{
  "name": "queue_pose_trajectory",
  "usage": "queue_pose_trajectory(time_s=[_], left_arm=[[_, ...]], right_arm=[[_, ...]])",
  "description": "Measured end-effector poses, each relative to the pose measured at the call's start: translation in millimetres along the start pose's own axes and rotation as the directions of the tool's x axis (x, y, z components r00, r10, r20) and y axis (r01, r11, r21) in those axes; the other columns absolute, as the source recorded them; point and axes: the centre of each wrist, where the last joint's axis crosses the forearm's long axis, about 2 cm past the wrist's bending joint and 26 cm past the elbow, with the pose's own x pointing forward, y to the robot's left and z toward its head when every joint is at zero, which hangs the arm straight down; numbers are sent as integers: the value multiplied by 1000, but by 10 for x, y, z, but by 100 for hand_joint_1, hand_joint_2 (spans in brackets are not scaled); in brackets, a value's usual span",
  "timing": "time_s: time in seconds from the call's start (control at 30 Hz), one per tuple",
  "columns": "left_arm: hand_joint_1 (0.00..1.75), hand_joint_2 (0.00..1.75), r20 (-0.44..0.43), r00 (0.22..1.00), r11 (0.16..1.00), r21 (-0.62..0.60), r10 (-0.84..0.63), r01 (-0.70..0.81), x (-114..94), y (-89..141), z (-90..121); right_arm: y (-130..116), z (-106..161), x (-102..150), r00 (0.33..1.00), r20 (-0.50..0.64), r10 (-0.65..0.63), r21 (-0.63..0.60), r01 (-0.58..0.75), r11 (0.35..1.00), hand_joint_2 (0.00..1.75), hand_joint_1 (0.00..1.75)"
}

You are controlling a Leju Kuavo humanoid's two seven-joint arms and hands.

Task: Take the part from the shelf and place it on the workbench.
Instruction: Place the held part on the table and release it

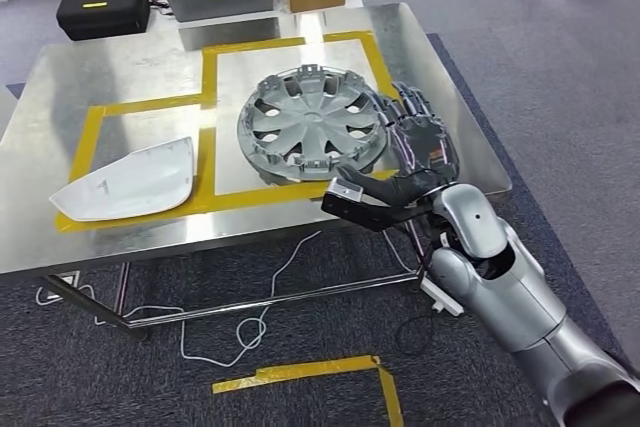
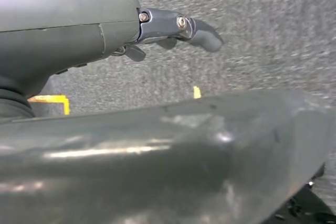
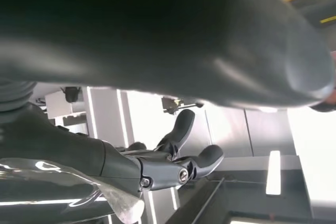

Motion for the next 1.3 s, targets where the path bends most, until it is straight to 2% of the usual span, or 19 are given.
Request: queue_pose_trajectory(time_s=[0.4, 0.57, 0.77, 0.93, 1.1, 1.3], left_arm=[[0, 0, -10, 1000, 1000, 1, 3, -3, 1, -3, 1], [0, 0, -25, 1000, 1000, 11, 13, -12, 11, -23, 6], [0, 0, -56, 998, 999, 25, 26, -25, 18, -82, 51], [0, 0, -69, 997, 999, 35, 22, -20, 27, -168, 123], [0, 0, -59, 998, 1000, 21, -1, 3, 71, -257, 166], [0, 0, -40, 999, 999, 13, -29, 30, 119, -304, 189]], right_arm=[[42, 61, -47, 999, -52, 0, 28, 2, 1000, 0, 0], [150, 242, -172, 990, -139, 4, 65, 5, 998, 0, 0], [344, 769, -351, 957, -289, -15, 127, 54, 990, 0, 0], [504, 1497, -438, 889, -457, 1, 189, 97, 977, 0, 0], [591, 2236, -485, 771, -636, 41, 265, 168, 949, 0, 0], [721, 3017, -314, 563, -824, 63, 328, 384, 863, 0, 0]])
